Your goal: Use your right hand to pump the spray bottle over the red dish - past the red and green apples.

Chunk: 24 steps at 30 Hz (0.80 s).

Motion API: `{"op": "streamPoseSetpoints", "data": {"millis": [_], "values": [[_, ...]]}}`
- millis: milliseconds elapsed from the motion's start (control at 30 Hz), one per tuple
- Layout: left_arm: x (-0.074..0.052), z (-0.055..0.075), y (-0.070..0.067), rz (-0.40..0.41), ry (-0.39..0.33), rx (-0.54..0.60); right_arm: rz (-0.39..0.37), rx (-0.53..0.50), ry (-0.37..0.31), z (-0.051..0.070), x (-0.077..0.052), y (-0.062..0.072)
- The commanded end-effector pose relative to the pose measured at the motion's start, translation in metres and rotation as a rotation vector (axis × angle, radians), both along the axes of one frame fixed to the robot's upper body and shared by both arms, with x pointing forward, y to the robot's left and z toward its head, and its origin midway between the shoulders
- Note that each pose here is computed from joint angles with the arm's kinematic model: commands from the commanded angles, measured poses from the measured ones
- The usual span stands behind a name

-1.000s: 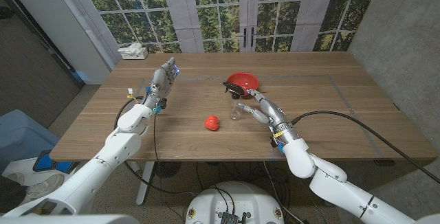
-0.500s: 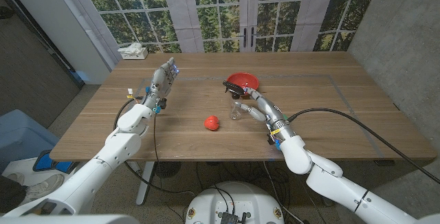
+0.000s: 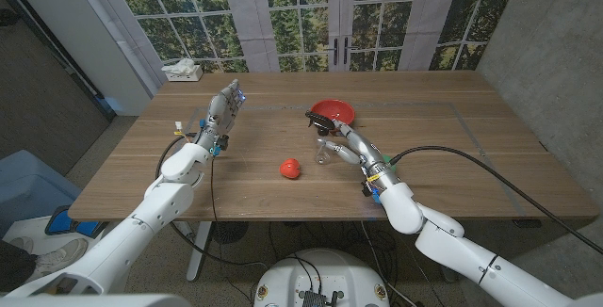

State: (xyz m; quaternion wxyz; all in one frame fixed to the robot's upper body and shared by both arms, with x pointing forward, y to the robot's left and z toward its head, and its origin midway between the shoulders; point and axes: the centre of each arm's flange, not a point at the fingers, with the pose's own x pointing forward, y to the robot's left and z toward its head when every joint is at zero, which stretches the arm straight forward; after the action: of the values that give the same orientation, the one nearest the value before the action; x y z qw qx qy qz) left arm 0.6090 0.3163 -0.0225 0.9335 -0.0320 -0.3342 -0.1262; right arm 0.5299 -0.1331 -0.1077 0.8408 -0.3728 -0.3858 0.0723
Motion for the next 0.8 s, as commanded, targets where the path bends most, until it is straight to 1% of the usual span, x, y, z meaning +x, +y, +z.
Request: {"op": "streamPoseSetpoints", "data": {"millis": [33, 333, 400, 467, 533, 767, 800], "values": [[-0.002, -0.001, 0.001, 0.004, 0.003, 0.003, 0.044, 0.026, 0.018, 0.002, 0.012, 0.006], [-0.001, 0.001, 0.0, 0.001, 0.002, 0.007, 0.065, 0.044, 0.026, 0.005, 0.021, 0.01], [-0.001, 0.001, 0.0, 0.0, 0.002, 0.008, 0.075, 0.054, 0.039, 0.006, 0.023, 0.011], [-0.001, 0.002, 0.0, 0.0, 0.002, 0.009, 0.066, 0.055, 0.028, 0.007, 0.024, 0.012], [0.0, 0.002, -0.001, -0.004, 0.004, 0.008, 0.081, 0.071, 0.032, 0.007, 0.026, 0.013], [0.0, 0.002, -0.001, 0.001, 0.004, 0.01, 0.081, 0.068, 0.026, 0.007, 0.027, 0.016], [0.0, 0.002, -0.001, 0.001, 0.004, 0.008, 0.091, 0.074, 0.031, 0.007, 0.028, 0.016]]}}
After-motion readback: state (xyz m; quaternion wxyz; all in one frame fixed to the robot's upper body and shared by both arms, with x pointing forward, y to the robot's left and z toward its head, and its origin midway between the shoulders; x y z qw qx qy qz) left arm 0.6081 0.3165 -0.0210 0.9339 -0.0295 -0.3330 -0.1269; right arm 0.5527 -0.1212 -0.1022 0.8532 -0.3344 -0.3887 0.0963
